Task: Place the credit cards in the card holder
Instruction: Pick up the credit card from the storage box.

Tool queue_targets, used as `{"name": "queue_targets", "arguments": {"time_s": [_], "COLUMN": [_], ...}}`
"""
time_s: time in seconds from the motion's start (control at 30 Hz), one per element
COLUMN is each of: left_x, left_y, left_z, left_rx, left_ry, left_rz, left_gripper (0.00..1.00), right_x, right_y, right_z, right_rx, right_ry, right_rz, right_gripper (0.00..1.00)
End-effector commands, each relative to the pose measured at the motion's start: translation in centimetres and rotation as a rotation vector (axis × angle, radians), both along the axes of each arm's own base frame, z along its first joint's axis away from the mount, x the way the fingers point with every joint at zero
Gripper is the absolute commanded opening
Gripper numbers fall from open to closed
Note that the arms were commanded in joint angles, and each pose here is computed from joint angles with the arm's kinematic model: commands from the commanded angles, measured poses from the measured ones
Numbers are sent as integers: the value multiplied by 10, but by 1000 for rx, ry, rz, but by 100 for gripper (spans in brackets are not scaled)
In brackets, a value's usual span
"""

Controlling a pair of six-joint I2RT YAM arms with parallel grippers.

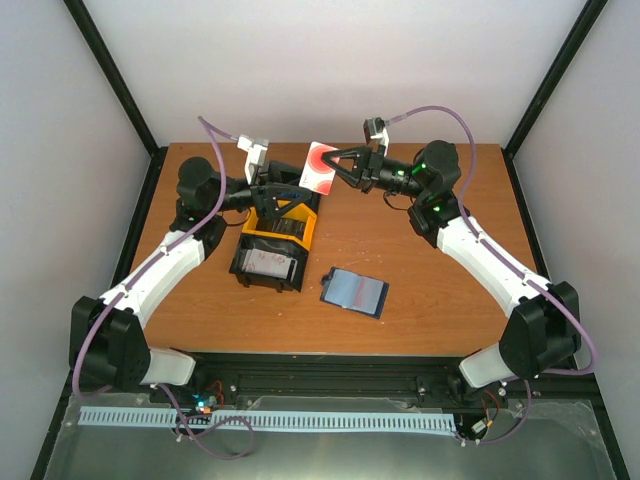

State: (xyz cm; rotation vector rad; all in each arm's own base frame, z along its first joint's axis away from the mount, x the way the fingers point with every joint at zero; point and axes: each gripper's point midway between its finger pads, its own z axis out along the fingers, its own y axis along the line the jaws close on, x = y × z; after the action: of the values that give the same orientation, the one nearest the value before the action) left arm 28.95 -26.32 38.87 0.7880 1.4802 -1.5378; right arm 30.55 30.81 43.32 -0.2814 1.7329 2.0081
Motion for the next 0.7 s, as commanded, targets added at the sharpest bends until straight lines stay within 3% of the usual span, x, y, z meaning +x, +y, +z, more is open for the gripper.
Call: {"name": "queue_targets", "arguments": {"time_s": [0.0, 0.67], "left_x": [-13, 8], "left_y": [2, 2], "left_z": [13, 15], "left_rx": [-20, -19], "left_ry": [-87, -53], "left_rz": [-39, 52], "left_gripper": [96, 93], "right_x": [-10, -19], "right_y": [-2, -2], "right_z": [6, 15], "right_rx": [8, 35], "right_ry": [-29, -36], "right_rz": [9, 49], "right_gripper": [3, 3]}}
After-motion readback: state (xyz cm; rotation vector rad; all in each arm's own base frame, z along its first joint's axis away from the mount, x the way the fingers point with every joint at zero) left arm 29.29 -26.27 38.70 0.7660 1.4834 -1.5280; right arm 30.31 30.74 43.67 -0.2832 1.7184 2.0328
